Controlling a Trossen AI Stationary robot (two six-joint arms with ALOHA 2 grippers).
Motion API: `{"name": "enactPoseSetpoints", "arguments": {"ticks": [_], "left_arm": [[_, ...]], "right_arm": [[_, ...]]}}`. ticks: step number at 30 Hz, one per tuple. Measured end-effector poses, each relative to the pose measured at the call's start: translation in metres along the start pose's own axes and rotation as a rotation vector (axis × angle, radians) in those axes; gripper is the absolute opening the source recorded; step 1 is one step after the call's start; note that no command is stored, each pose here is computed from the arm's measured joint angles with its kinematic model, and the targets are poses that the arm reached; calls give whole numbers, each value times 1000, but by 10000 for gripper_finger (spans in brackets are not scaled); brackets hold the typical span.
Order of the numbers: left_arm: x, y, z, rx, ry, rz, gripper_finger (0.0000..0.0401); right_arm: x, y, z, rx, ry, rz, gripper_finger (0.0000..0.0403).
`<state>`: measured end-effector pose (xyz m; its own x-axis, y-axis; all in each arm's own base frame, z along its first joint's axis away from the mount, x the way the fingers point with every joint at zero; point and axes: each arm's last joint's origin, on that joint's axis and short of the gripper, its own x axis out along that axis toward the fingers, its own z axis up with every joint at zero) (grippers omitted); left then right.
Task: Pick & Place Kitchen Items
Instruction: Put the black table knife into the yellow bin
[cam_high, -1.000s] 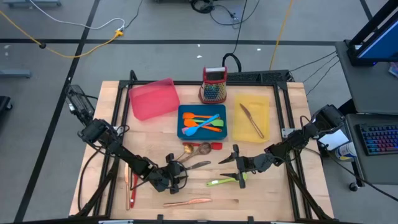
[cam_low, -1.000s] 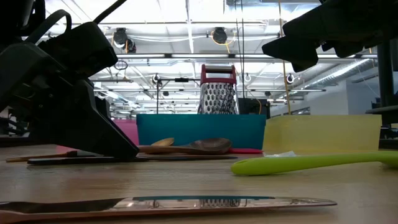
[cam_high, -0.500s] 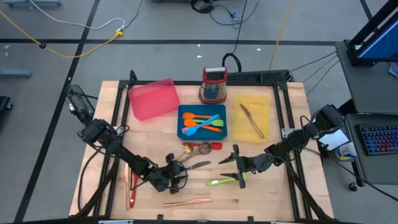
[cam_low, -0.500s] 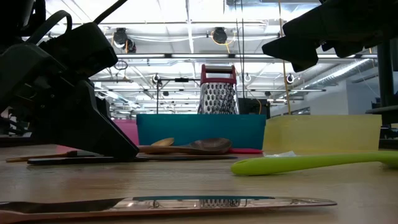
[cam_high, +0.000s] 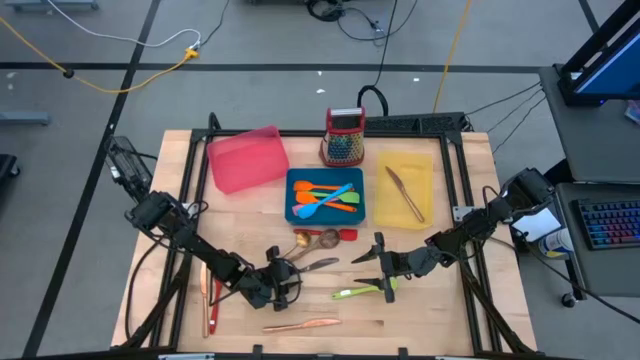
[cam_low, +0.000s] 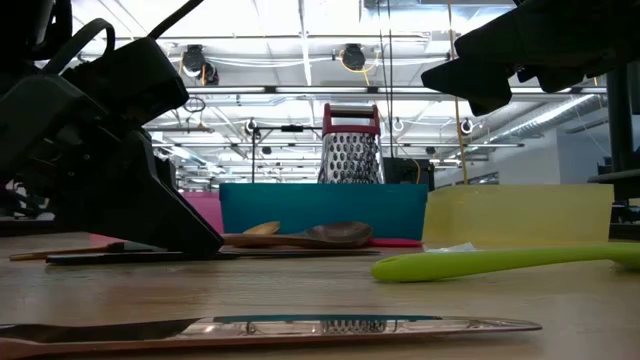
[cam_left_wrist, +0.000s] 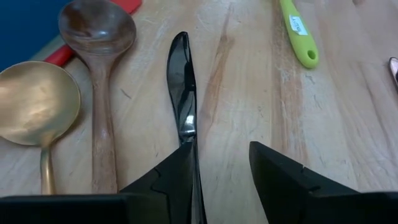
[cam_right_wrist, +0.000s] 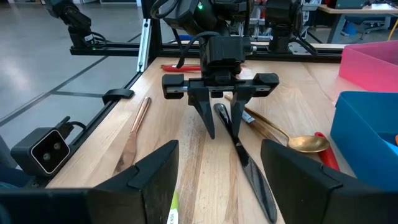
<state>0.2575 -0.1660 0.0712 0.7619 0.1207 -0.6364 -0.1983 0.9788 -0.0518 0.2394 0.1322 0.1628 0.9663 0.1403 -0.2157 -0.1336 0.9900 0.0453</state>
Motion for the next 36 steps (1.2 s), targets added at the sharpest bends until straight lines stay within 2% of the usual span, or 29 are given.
{"name": "enactPoseSetpoints", "arguments": {"ticks": [24, 36], "left_arm": [[0, 0, 0, 0, -3, 4, 161], [0, -1, 4, 30, -48, 5, 161]], "right_arm": [[0, 0, -1, -6, 14, -2, 222], [0, 0, -1, -6, 14, -2, 222]]}}
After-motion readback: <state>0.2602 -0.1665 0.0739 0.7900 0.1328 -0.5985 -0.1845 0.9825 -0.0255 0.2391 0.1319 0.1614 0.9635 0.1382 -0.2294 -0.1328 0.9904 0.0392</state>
